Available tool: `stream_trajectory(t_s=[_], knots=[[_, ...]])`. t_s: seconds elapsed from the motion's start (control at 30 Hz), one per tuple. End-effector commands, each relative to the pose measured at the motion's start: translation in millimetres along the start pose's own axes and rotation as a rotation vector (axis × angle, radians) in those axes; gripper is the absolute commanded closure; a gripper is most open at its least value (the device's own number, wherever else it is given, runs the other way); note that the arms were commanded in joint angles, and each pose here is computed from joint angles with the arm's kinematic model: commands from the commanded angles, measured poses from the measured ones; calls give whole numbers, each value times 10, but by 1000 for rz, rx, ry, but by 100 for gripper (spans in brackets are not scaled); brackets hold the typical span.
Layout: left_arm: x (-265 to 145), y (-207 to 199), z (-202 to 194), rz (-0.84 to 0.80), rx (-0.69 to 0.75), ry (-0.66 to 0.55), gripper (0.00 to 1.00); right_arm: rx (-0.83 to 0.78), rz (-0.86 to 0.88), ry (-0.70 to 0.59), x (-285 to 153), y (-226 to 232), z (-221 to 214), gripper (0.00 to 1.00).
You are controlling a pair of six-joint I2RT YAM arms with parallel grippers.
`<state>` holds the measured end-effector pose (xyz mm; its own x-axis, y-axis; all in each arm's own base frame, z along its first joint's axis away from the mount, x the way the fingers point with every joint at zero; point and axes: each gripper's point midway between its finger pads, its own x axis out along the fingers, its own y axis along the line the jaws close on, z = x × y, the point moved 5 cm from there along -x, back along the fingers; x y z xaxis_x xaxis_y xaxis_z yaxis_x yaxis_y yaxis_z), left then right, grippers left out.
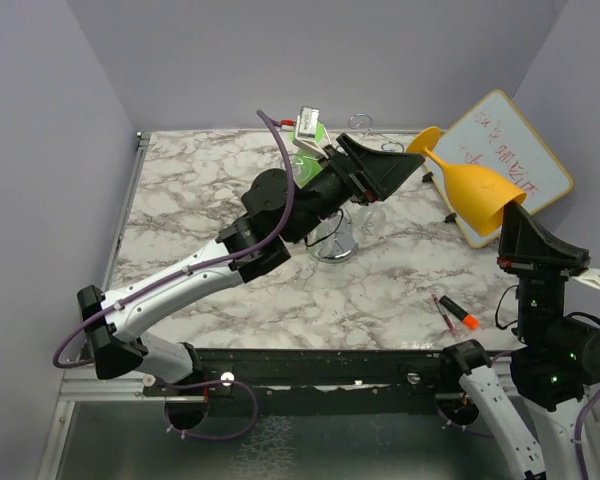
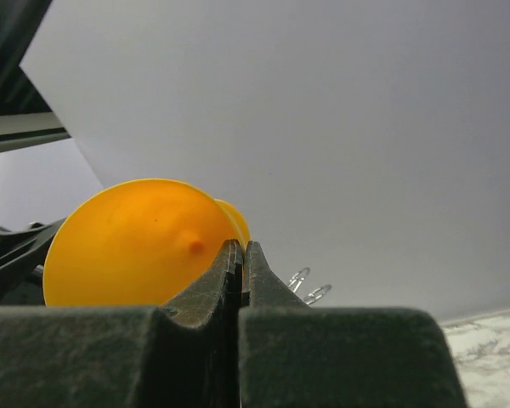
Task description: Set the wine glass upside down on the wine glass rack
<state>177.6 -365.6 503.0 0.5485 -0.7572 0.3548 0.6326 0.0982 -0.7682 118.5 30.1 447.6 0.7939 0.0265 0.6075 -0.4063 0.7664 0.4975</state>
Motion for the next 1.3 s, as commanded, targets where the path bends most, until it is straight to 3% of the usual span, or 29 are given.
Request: stream_trajectory(t_s=[0.0, 0.1, 0.47, 0.93, 1.0, 1.13, 1.27], knots=[[160, -137, -13, -28, -281, -19, 1, 21, 151, -20, 51, 208, 21, 99], [240, -127, -56, -25, -344, -9, 7, 21, 166, -12, 92, 225, -8, 99], [381, -5, 93, 23, -422, -171, 47, 6, 202, 19, 149, 235, -127, 99], [509, -140, 232, -52, -437, -239, 54, -18, 324, 60, 170, 320, -291, 99], [533, -159, 217, -63, -406, -227, 63, -36, 338, 75, 168, 335, -303, 99], [543, -129, 166, -65, -353, -206, 96, -62, 338, 91, 167, 328, -318, 99], [526, -72, 173, -75, -287, -222, 100, -65, 312, 123, 184, 305, -345, 98]])
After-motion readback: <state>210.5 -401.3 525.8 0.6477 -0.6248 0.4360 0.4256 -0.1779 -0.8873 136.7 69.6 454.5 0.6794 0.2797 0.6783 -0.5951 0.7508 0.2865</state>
